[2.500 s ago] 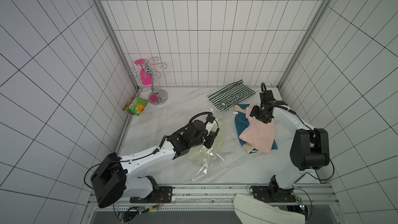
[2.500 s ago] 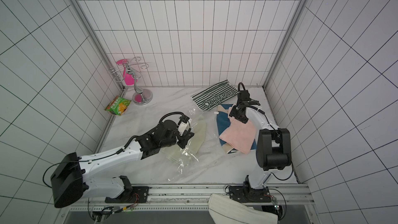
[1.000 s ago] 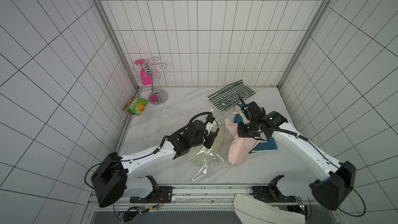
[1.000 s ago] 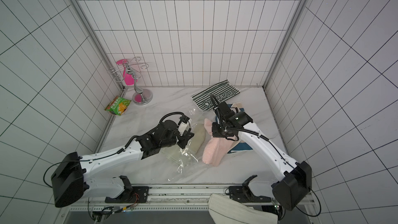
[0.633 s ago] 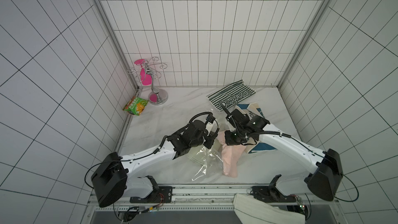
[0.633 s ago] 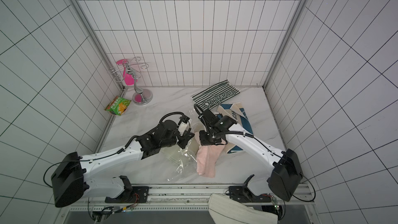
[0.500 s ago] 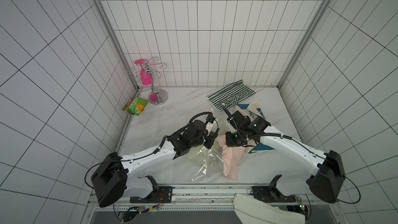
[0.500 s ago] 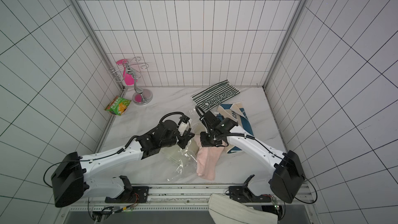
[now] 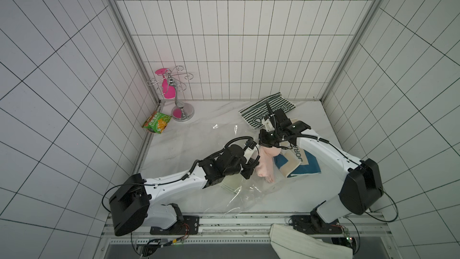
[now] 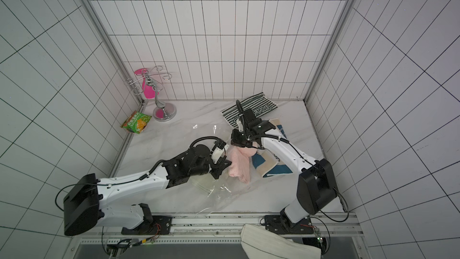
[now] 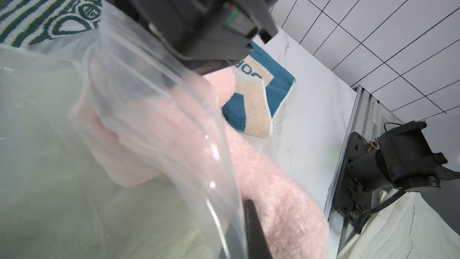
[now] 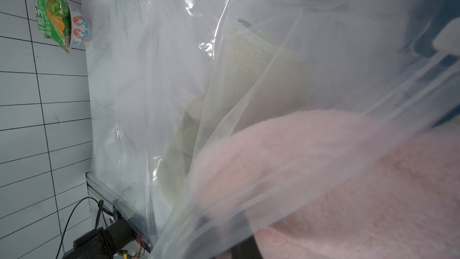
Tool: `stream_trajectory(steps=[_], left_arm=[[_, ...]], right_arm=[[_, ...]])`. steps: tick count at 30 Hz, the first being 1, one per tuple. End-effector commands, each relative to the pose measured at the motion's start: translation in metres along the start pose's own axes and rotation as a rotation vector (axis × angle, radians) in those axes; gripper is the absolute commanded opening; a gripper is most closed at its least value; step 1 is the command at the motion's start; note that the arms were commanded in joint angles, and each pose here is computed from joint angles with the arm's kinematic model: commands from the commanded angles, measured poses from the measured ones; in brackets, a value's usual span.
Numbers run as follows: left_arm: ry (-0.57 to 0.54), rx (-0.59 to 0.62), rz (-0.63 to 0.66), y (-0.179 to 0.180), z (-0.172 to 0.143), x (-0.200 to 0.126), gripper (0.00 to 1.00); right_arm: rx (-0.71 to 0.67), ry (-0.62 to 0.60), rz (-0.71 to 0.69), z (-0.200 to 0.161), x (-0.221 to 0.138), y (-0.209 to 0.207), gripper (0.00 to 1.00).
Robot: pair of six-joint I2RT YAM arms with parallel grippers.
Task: Place the folded towel into the vacuum bag
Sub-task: Place the towel in the vacuum bag.
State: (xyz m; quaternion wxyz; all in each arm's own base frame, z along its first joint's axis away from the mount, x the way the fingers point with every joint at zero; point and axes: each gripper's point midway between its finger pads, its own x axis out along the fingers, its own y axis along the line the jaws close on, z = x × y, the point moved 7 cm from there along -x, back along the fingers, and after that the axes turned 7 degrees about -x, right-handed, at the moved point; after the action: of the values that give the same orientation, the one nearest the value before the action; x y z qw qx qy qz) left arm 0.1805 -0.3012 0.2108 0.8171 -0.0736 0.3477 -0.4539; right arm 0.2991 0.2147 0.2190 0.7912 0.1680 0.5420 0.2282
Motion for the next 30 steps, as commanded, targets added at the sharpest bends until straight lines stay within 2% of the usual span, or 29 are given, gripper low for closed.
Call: stream_trajectory(steps=[1,5,7,9,12,13,14,17,22,26,30], left_arm=[[-0.011,0.005,-0.059,-0.009,-0.003,0.0,0.0],[-0.015,0.012,-0.034,-0.007,-0.001,-0.001,0.0],[-0.007,0.018,-0.017,-0.006,-0.001,-0.002,0.0],[-0.009,0.017,0.011,-0.003,-0.001,-0.004,0.0],[-0.05,0.013,0.034,0.001,0.003,-0.01,0.0],[-0.053,0.019,0.042,0.002,0.003,-0.011,0.0],[-0.049,0.019,0.047,0.004,0.004,-0.011,0.0],[-0.053,0.012,0.048,0.005,0.008,-0.016,0.0],[-0.109,0.004,0.035,0.004,0.017,-0.027,0.0],[-0.106,0.001,0.026,0.005,0.017,-0.023,0.0],[-0.088,-0.014,0.019,0.007,0.011,-0.017,0.0]], right_arm=[[0.135,-0.133,0.088,0.004,0.03,-0.005,0.05],[0.192,-0.14,-0.012,-0.006,0.067,-0.018,0.11],[0.209,-0.137,0.016,-0.005,0.073,-0.019,0.18],[0.209,-0.129,0.106,0.001,0.062,-0.008,0.27],[0.155,-0.11,0.173,0.001,0.034,0.006,0.47],[0.139,-0.104,0.183,-0.002,0.024,0.007,0.55],[0.129,-0.088,0.168,-0.006,0.018,0.004,0.58],[0.072,-0.007,0.07,-0.028,0.001,-0.011,0.61],[0.041,0.1,0.004,-0.082,-0.007,-0.014,0.6],[0.076,0.087,-0.048,-0.113,0.011,-0.028,0.58],[0.084,0.068,-0.169,-0.124,0.037,-0.054,0.59]])
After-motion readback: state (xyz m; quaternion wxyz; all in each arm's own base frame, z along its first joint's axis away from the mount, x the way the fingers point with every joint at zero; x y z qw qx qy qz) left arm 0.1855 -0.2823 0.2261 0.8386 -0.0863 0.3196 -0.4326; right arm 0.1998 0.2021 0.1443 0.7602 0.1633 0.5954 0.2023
